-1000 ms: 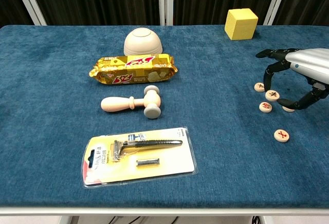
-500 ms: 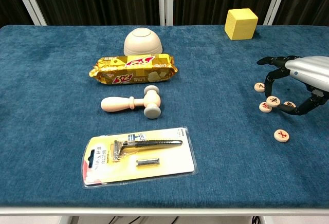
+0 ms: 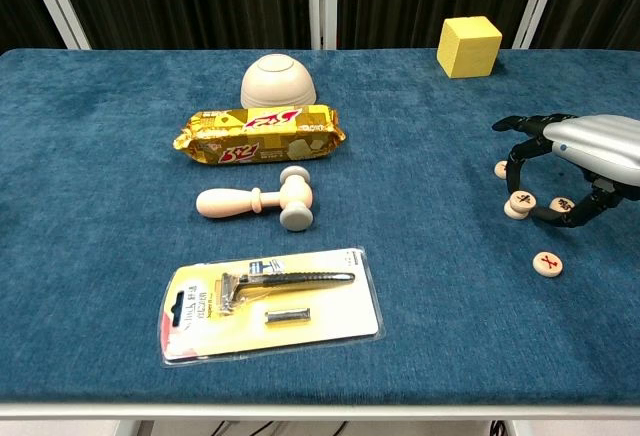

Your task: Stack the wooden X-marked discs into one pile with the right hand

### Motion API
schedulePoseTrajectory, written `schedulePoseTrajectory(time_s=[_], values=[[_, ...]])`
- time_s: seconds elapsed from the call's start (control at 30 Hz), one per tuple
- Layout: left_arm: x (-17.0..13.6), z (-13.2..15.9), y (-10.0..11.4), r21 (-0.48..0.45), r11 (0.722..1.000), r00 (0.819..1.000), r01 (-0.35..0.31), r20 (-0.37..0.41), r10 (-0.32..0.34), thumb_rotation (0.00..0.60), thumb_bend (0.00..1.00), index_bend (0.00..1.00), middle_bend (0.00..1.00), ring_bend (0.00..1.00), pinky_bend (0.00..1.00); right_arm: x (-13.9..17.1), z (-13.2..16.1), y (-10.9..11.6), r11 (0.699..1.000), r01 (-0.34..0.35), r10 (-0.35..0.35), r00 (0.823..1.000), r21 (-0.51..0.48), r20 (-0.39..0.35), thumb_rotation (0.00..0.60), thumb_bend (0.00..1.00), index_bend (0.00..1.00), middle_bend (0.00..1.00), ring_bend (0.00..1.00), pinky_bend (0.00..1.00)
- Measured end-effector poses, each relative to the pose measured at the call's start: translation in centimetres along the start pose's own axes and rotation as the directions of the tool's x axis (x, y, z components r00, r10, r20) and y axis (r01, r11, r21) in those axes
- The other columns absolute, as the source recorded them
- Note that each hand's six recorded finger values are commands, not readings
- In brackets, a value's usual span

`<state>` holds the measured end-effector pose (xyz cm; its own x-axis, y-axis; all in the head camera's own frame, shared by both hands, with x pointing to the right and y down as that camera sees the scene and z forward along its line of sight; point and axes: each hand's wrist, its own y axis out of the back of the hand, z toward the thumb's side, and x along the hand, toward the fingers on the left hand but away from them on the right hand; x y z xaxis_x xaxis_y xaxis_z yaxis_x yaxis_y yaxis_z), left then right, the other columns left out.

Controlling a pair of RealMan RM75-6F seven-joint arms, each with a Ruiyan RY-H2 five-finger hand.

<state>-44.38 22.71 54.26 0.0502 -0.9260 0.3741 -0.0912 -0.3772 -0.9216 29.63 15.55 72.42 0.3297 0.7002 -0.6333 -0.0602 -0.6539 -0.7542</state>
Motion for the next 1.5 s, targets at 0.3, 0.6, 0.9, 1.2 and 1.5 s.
schedulePoseTrajectory(time_s=[0.3, 0.6, 0.9, 1.2, 1.5], values=[[-0.02, -0.04, 0.04, 0.002, 1.000, 1.000, -0.001, -0.002, 0.001, 0.600, 0.14, 0.08, 0.00, 0.00, 0.00, 0.04, -0.17, 0.04, 1.000, -0.009, 0.009, 1.000, -0.003, 0.004, 0.600, 0.30, 0.45, 0.00, 0.00, 0.00], [-0.03, -0.02, 0.10, 0.003, 1.000, 1.000, -0.004, -0.004, 0.004, 0.600, 0.14, 0.08, 0.00, 0.00, 0.00, 0.06, -0.17, 0.04, 1.000, -0.017, 0.017, 1.000, 0.001, 0.005, 0.600, 0.30, 0.36, 0.00, 0.00, 0.00], [-0.01, -0.04, 0.04, 0.001, 1.000, 1.000, -0.001, -0.003, 0.001, 0.600, 0.14, 0.08, 0.00, 0.00, 0.00, 0.18, -0.18, 0.21, 1.000, -0.016, 0.016, 1.000, 0.000, 0.002, 0.600, 0.28, 0.35, 0.00, 0.00, 0.00], [0.00, -0.02, 0.00, 0.002, 1.000, 1.000, 0.001, -0.003, -0.001, 0.600, 0.14, 0.08, 0.00, 0.00, 0.00, 0.29, -0.25, 0.10, 1.000, -0.021, 0.021, 1.000, 0.007, 0.005, 0.600, 0.28, 0.37, 0.00, 0.00, 0.00], [0.03, -0.03, -0.03, 0.002, 1.000, 1.000, 0.001, -0.001, -0.001, 0.600, 0.14, 0.08, 0.00, 0.00, 0.00, 0.43, -0.26, 0.10, 1.000, -0.018, 0.018, 1.000, 0.009, 0.006, 0.600, 0.28, 0.42, 0.00, 0.00, 0.00]])
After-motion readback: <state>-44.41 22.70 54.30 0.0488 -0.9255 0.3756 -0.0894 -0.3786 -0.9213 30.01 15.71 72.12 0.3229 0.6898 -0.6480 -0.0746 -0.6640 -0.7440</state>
